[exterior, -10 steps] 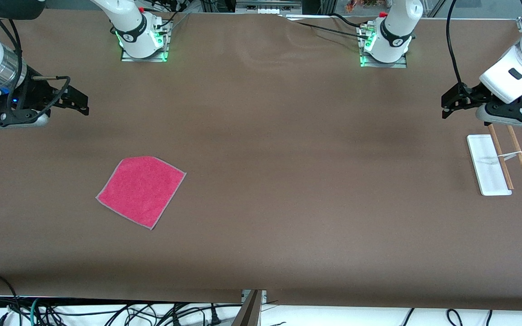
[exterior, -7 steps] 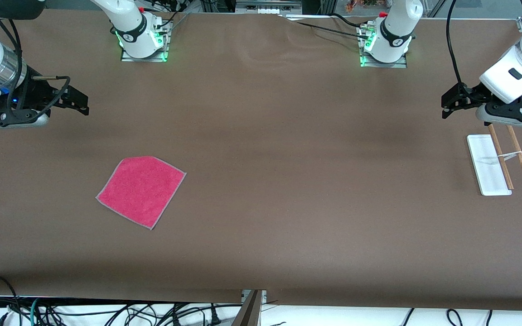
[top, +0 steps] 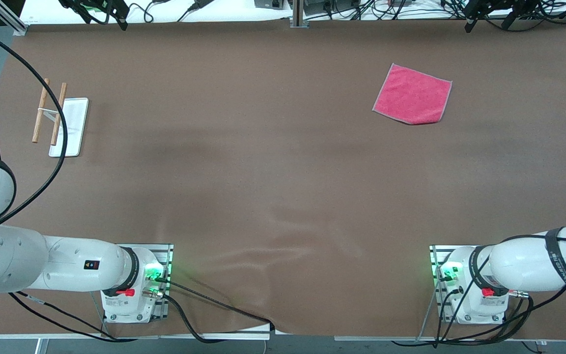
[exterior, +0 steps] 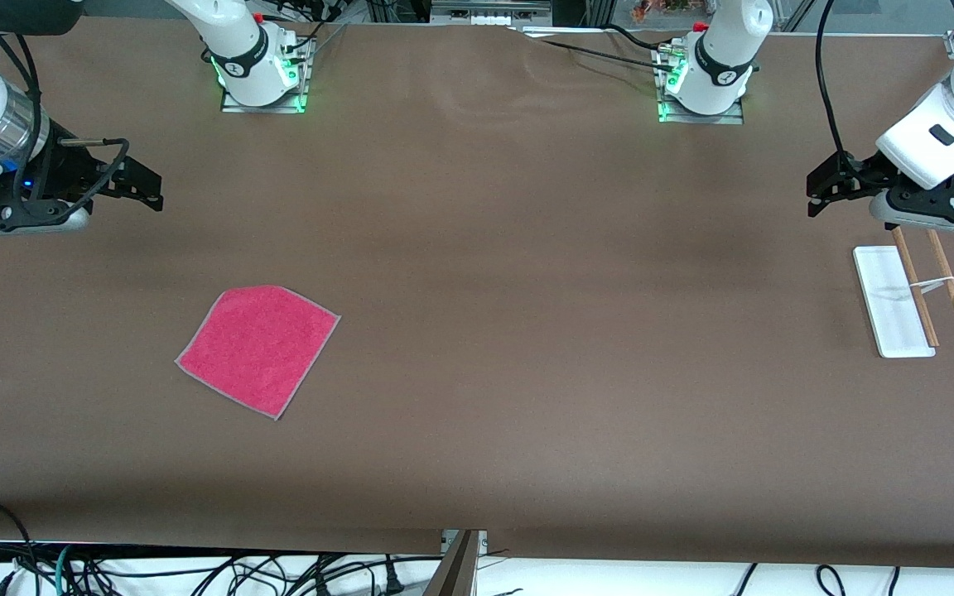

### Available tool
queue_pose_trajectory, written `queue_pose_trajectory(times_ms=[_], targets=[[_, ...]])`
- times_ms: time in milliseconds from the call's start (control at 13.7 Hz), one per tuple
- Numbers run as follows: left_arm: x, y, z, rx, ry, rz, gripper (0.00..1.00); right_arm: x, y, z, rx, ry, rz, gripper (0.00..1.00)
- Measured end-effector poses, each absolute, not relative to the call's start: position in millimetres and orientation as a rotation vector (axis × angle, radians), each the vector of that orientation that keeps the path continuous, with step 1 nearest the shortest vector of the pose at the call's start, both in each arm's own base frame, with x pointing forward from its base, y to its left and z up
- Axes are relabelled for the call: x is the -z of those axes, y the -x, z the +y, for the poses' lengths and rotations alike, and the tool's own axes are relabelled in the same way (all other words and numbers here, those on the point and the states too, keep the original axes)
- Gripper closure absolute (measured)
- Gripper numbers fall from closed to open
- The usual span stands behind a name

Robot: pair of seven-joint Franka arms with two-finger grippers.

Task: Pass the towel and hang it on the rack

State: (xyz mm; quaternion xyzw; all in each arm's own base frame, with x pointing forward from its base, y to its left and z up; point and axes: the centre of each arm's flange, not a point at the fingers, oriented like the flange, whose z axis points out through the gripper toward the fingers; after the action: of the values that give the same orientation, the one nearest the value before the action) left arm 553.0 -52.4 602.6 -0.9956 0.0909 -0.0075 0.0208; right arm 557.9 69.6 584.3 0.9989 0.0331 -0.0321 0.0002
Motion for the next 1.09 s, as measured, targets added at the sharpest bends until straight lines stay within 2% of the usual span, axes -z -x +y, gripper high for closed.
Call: queue_pose_trajectory(times_ms=[1094], targets=[[-602.6,-553.0,-52.2,0.023,3.087,0.281,0.0,-587.3,-563.6,70.6,0.067,-3.128,0.13,0.0]])
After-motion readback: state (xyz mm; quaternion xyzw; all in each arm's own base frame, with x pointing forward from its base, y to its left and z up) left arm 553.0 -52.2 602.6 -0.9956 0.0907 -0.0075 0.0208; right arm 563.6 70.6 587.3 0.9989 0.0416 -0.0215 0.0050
